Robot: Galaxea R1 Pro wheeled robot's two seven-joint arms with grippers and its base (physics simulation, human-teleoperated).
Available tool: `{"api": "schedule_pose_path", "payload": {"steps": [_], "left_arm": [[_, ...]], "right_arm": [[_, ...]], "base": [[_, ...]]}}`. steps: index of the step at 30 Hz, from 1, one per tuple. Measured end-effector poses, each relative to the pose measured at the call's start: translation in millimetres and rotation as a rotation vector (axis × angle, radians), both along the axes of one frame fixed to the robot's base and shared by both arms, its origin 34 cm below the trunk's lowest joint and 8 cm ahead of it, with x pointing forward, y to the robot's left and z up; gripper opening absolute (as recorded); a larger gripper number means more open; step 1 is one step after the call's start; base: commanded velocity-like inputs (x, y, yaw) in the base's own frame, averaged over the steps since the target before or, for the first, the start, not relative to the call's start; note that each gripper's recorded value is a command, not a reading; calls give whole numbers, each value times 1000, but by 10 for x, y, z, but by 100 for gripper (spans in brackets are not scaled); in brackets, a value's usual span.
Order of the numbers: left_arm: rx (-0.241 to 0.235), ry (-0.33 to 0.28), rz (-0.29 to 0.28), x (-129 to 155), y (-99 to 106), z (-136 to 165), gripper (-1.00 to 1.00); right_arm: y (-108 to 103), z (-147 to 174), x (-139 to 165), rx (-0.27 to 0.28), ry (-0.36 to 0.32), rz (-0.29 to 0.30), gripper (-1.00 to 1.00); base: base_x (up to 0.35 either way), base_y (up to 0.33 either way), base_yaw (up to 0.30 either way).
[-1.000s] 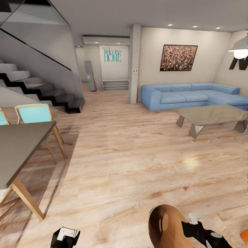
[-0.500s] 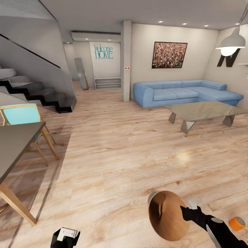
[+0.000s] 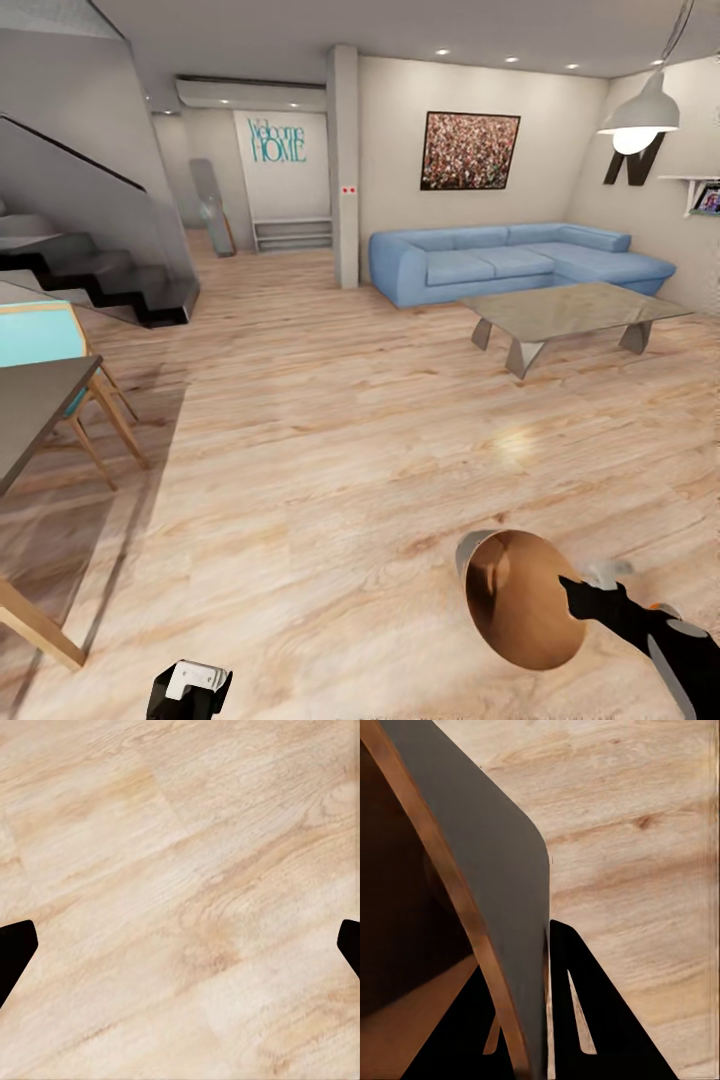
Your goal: Put the three can of soda from the living room inside the tash can in the kitchen.
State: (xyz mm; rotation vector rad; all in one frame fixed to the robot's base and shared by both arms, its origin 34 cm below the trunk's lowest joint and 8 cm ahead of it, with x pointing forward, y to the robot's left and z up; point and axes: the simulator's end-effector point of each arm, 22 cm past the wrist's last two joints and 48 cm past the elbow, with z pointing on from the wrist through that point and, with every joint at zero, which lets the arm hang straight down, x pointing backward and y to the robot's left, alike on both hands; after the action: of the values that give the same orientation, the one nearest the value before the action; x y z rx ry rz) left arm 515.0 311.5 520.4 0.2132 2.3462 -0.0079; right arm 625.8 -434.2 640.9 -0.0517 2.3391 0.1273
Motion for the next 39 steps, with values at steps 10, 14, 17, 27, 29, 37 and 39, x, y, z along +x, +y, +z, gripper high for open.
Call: {"api": "schedule_pose_path", "payload": {"steps": [10, 14, 17, 27, 29, 37, 39], "left_arm": [[1, 12, 0, -38, 1, -47, 100], [1, 18, -1, -59, 1, -69, 100], [1, 23, -1, -74, 1, -86, 100], [2, 37, -1, -118, 2, -137, 100], [1, 42, -1, -131, -4, -151, 100], [-8, 124, 2, -120, -68, -251, 100], [-10, 127, 2, -26, -86, -226, 100]], "right_arm": [[-457, 109, -39, -53, 0, -20, -100], [-699, 233, -52, -28, -31, -72, -100], [-661, 247, -70, 5, -35, -53, -100], [-565, 638, 190, 10, -43, -18, -100], [-494, 958, 358, 10, -75, -11, -100], [-455, 1215, 474, -7, -102, -1, -100], [-450, 1214, 477, -4, -102, -2, -100]], "base": [[1, 0, -136], [0, 0, -134], [21, 0, -129], [35, 0, -103], [83, 0, -84], [266, 67, -82], [315, 131, -86]]}}
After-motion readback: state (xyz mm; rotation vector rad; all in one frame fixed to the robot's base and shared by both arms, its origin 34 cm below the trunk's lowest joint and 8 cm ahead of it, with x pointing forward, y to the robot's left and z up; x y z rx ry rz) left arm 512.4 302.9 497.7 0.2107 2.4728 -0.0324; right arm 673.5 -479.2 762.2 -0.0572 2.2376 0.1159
